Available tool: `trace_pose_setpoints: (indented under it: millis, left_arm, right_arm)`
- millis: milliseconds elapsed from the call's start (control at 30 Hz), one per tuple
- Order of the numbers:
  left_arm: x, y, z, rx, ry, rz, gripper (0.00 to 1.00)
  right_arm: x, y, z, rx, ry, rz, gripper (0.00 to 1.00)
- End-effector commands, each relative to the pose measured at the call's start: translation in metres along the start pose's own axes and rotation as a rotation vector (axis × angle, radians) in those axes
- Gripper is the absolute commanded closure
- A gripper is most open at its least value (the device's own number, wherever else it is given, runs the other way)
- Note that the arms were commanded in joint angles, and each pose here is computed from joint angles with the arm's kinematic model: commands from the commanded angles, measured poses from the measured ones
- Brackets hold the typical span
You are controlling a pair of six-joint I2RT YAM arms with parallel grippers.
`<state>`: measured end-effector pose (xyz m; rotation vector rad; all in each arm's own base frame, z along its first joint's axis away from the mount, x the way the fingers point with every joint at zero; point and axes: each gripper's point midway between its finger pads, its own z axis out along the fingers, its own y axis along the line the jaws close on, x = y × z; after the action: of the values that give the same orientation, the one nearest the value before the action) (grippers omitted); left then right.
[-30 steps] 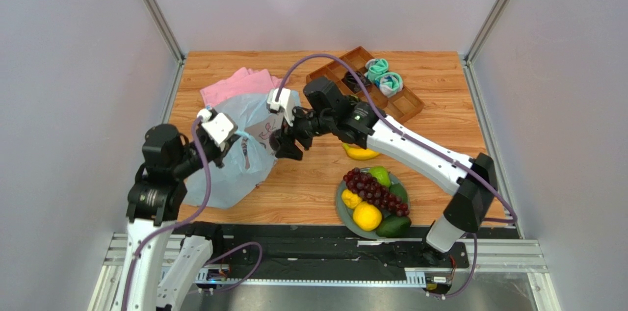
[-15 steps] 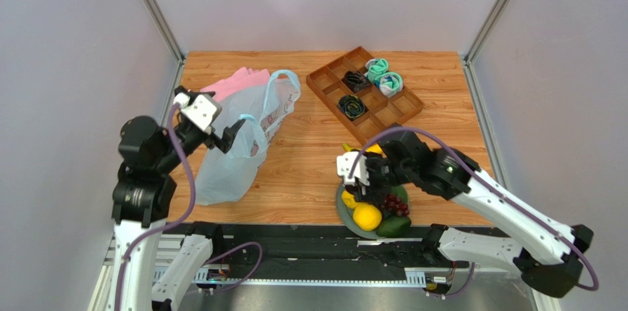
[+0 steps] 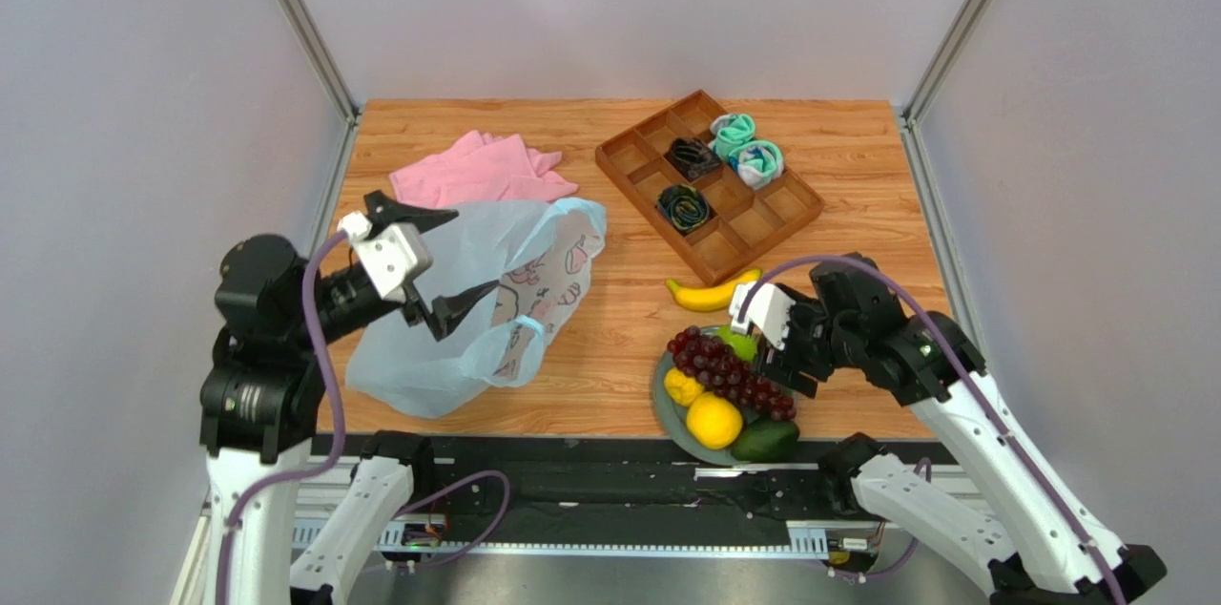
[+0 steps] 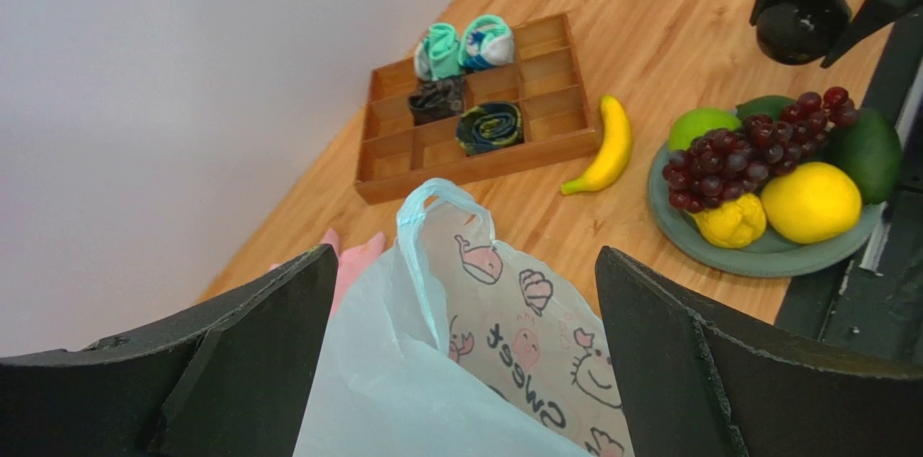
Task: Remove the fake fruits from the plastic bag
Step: Place the fake fruit on the plate.
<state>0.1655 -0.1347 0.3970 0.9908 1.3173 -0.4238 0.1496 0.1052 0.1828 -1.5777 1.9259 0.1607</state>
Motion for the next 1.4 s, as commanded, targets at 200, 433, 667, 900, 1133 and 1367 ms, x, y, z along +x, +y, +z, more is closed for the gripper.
trace_pose_setpoints:
  millis: [200, 433, 667, 900, 1133, 1367]
  left_arm:
    - [-0.005, 0.025, 0.064, 0.179, 0.034, -0.206, 0.02]
    - [-0.028, 0.014, 0.11, 0.384, 0.019, -0.374, 0.01]
    - [0.041, -0.041, 0.159, 0.573, 0.189, -0.509, 0.01]
    - [0.087, -0.075, 0.192, 0.654, 0.278, -0.499, 0.01]
    - [0.103, -0.067, 0.199, 0.573, 0.313, -0.483, 0.01]
    - [0.103, -0.07, 0.191, 0.581, 0.32, -0.472, 0.01]
  right_arm:
    - [-0.018, -0.03, 0.012, -0.145, -0.088, 0.253, 0.71]
    - [-0.013, 0.001, 0.009, -0.214, -0.115, 0.279, 0.69]
    - [-0.004, -0.002, 0.014, -0.157, -0.104, 0.306, 0.66]
    - [0.02, 0.0, 0.033, -0.149, -0.023, 0.311, 0.66]
    - [0.013, 0.012, 0.035, -0.231, -0.061, 0.301, 0.64]
    - [-0.012, 0.019, 0.018, -0.286, -0.155, 0.224, 0.67]
